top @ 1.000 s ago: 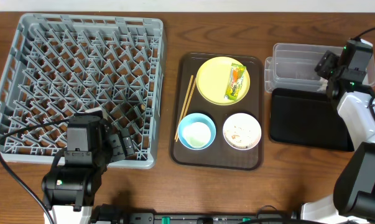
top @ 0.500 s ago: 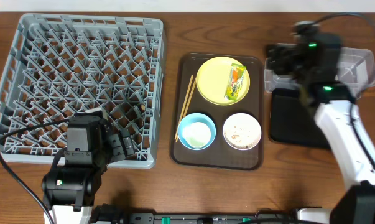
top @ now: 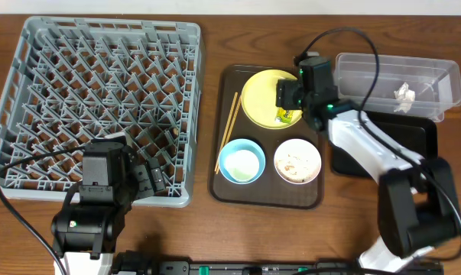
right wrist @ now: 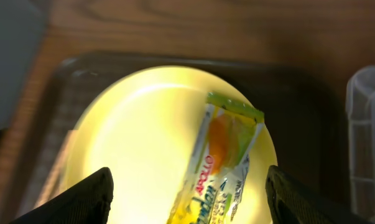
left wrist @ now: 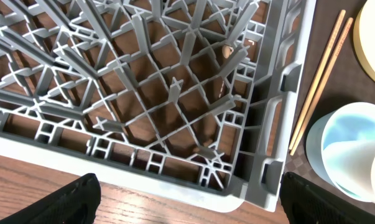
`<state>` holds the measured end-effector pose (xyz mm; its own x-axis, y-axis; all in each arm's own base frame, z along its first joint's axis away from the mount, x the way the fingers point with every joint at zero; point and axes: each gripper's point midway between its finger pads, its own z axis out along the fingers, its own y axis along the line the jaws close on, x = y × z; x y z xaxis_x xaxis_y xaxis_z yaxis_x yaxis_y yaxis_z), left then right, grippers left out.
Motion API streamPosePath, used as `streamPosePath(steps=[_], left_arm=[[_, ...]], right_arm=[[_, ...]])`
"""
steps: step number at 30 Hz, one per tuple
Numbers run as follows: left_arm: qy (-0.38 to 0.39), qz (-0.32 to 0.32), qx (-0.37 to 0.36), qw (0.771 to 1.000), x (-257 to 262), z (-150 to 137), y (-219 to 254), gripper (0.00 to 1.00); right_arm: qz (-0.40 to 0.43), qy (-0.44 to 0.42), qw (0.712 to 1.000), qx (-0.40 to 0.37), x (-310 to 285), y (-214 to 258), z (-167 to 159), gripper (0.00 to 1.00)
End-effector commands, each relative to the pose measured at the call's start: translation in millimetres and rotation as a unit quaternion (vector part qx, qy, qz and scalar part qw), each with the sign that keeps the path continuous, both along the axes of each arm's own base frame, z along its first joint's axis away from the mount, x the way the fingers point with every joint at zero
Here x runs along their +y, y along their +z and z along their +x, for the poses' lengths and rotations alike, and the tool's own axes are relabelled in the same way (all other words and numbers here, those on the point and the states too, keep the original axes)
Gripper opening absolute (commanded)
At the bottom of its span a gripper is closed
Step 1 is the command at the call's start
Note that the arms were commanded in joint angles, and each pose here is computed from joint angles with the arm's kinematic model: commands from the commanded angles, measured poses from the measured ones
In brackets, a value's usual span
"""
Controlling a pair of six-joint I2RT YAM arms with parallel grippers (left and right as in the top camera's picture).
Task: Sort waste into correct bins and load items into the dishwasher
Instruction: 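Reach the right gripper to the plate and grasp the yellow wrapper, then carry the wrapper right and release it into the clear bin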
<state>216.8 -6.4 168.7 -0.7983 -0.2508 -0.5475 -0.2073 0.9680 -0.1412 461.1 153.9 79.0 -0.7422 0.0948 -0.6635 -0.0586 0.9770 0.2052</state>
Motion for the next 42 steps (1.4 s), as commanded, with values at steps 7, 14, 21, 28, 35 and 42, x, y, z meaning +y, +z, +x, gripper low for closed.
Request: streamPosePath(steps=[7, 14, 21, 28, 35, 42], left_arm=[[-0.009, 0.003, -0.004, 1.0, -1, 0, 7, 0.94], [-0.009, 0.003, -0.003, 1.0, -1, -1, 7, 0.94], [-0.009, 0.003, -0.003, 1.0, -1, -1, 7, 0.94], [-0.009, 0.003, -0.003, 1.0, -1, -1, 7, 0.94], [-0.009, 0.003, -0.003, 1.0, -1, -1, 7, 0.94], [-0.009, 0.003, -0.003, 1.0, -1, -1, 7, 0.94]], right_arm=[[0.015, -0.073, 0.997, 0.03, -2, -42, 5, 0.77], [-0.005, -0.087, 0.995, 0.041, -9, -58, 3, 0.79], [-0.009, -0.083, 0.995, 0.053, -6, -68, -1, 0.7], [0.005, -0.096, 0.994, 0.058, -4, -71, -2, 0.47], [0.02, -0.09, 0.996, 0.018, -1, -35, 10, 0.01], [0.02, -0.068, 0.994, -0.084, -16, 64, 19, 0.01]])
